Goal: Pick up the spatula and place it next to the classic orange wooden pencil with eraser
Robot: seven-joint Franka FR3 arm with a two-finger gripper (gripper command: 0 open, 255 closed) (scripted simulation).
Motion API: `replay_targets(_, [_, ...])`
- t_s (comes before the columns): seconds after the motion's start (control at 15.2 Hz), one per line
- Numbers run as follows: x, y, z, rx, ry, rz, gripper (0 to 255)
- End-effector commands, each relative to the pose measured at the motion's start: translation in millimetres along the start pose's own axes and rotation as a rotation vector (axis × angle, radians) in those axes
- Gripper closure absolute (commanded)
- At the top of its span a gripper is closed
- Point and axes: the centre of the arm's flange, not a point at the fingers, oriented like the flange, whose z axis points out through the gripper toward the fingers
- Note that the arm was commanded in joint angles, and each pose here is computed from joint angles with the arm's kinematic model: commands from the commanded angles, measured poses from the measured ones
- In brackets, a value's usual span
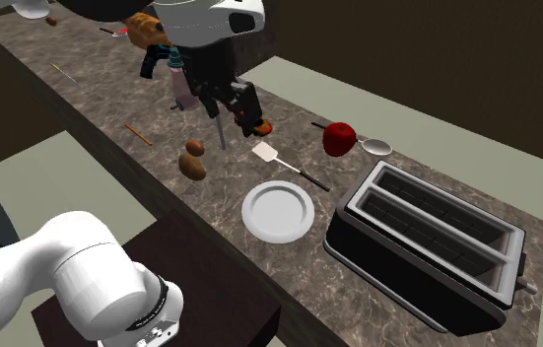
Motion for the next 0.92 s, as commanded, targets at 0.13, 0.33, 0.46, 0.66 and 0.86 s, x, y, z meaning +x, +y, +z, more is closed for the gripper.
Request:
replay_targets(0.13, [14,11,21,0.006,-0.007,-0.117,0])
replay_targets(0.33, [37,24,52,0.016,-0.018,-0.293,0])
replay_targets(0.46, [54,31,73,0.022,-0.025,-0.41,0])
replay_targets(0.66, [79,36,104,0.032,-0.036,-0.586,0])
replay_targets(0.86, [105,37,136,0.041,-0.047,-0.762,0])
